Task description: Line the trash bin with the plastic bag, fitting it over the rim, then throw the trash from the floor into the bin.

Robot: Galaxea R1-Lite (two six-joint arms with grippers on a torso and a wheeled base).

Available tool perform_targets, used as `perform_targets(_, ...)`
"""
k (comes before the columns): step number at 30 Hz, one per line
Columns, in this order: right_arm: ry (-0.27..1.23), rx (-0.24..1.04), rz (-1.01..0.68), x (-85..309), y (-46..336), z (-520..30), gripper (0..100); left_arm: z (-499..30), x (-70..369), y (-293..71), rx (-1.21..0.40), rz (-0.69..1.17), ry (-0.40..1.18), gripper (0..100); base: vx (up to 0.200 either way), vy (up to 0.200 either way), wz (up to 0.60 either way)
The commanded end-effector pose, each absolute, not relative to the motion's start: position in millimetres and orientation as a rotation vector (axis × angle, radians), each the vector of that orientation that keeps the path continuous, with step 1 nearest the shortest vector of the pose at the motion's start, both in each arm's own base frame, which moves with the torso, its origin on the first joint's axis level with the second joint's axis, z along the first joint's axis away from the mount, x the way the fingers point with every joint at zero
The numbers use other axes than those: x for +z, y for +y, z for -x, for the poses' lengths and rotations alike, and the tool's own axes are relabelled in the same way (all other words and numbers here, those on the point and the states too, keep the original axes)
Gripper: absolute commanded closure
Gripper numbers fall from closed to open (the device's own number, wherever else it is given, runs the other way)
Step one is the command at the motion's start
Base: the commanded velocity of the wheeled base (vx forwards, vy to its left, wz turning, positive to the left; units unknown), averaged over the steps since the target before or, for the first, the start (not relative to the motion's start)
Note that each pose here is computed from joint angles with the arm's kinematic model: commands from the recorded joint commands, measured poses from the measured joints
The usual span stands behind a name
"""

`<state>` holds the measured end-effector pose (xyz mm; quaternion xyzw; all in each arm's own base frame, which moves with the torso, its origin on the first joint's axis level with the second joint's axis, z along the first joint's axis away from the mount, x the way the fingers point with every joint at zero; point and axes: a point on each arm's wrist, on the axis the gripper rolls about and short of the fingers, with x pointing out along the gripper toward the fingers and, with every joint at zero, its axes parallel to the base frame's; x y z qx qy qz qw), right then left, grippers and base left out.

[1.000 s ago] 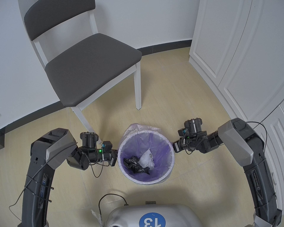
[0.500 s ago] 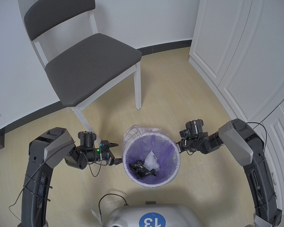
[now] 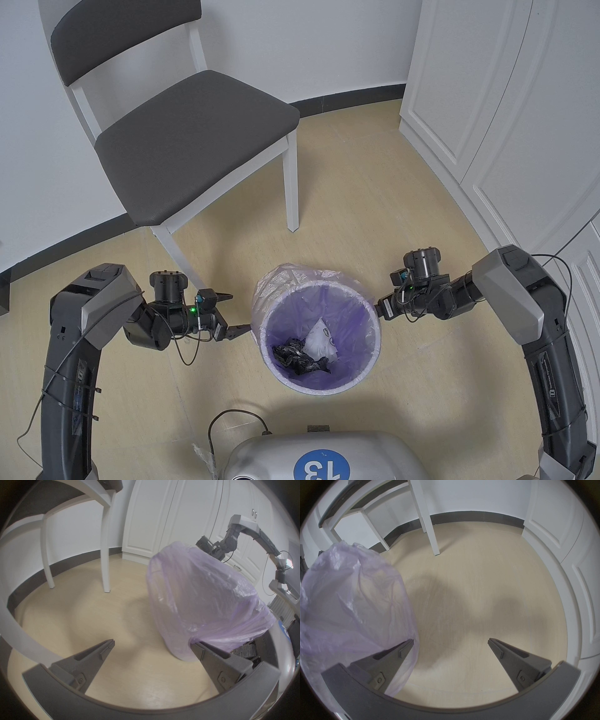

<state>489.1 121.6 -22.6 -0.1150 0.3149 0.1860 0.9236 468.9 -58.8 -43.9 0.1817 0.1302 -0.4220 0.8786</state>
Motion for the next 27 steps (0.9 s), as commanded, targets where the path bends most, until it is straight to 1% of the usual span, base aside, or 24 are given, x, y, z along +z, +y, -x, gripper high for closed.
perform_targets(1,0.615,0.344,0.241,10.1,98.1,-482.9,0,-465.0,-19.6,-48.6,-0.821,-0.430,0.239,0,0.000,0.000,0.00)
perform_targets(7,0.631,0.322,0.235,28.0,82.9,-466.2,0,-447.8,-7.3,-48.6,-0.778,-0.464,0.212,0,0.000,0.000,0.00)
perform_targets(11,0.636,0.304,0.237,26.5,78.2,-457.4,0,-437.7,-14.7,-48.5,-0.784,-0.472,0.219,0,0.000,0.000,0.00)
perform_targets(17,0.600,0.306,0.239,22.6,80.1,-448.0,0,-428.1,-21.5,-48.3,-0.787,-0.474,0.222,0,0.000,0.000,0.00)
perform_targets(22,0.563,0.334,0.228,29.9,96.2,-442.7,0,-413.2,-13.5,-47.8,-0.787,-0.473,0.207,0,0.000,0.000,0.00)
perform_targets(25,0.572,0.357,0.210,23.9,111.4,-440.9,0,-405.7,-13.5,-49.1,-0.793,-0.471,0.213,0,0.000,0.000,0.00)
perform_targets(27,0.595,0.372,0.197,8.3,126.6,-441.4,0,-399.7,-15.0,-48.5,-0.789,-0.473,0.204,0,0.000,0.000,0.00)
